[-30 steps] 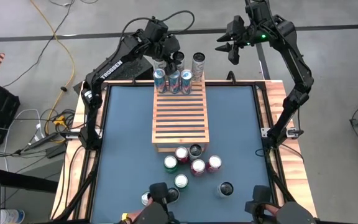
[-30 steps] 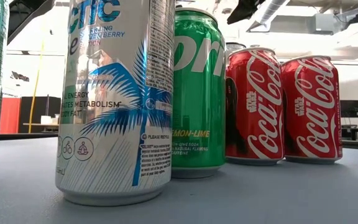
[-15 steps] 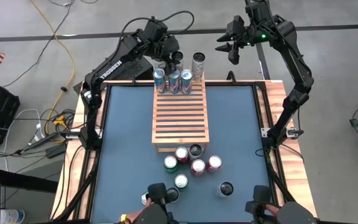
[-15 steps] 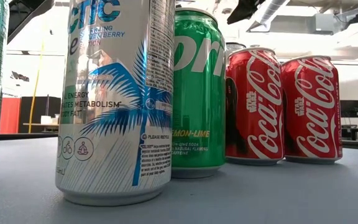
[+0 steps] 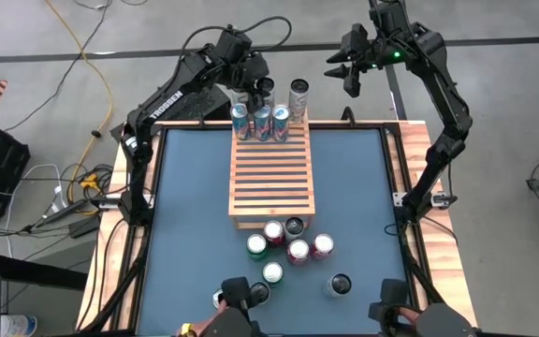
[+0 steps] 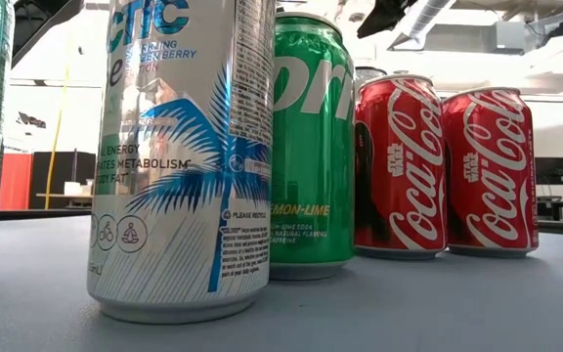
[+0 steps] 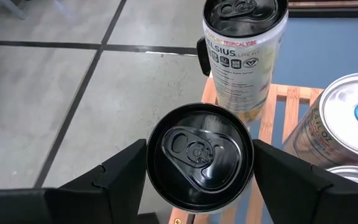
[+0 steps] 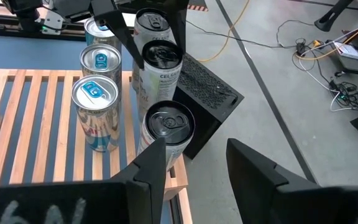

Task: Place canned beverage on shelf
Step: Adjust the soda cans on the shelf

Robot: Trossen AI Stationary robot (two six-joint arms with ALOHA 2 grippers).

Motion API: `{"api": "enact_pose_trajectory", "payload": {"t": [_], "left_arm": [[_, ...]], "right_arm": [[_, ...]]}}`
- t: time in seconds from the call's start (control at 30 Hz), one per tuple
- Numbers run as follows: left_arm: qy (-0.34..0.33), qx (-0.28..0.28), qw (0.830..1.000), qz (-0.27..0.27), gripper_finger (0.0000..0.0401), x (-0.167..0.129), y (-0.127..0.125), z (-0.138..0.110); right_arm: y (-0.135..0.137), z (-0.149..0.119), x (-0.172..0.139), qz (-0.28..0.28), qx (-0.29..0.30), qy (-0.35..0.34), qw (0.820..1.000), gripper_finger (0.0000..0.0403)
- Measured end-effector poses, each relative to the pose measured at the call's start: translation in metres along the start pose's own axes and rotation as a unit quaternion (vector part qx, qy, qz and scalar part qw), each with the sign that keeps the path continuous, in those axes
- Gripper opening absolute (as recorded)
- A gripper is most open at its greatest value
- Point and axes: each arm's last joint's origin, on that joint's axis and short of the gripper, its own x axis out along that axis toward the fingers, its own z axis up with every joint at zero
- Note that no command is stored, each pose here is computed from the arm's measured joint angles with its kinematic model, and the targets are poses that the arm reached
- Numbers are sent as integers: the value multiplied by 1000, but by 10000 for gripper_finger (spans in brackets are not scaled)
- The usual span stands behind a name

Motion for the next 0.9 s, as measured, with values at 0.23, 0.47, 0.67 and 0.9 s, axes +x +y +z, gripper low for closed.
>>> {"api": "enact_pose_trajectory", "payload": {"t": [0.23,0.47,0.67,0.9], "left_arm": [[2,-4,1000,-2,250,0,-1,0],[3,-5,1000,-12,255,-5,-2,0],[4,-10,1000,-10,285,-6,-2,0],[5,-7,1000,-4,303,-6,-2,0]], "right_arm": [[0,0,0,0,0,0,1000,161],[-1,-2,6,8,5,7,1000,161],[-9,-13,30,38,25,33,998,161],[-12,-11,33,29,17,21,999,161]]}}
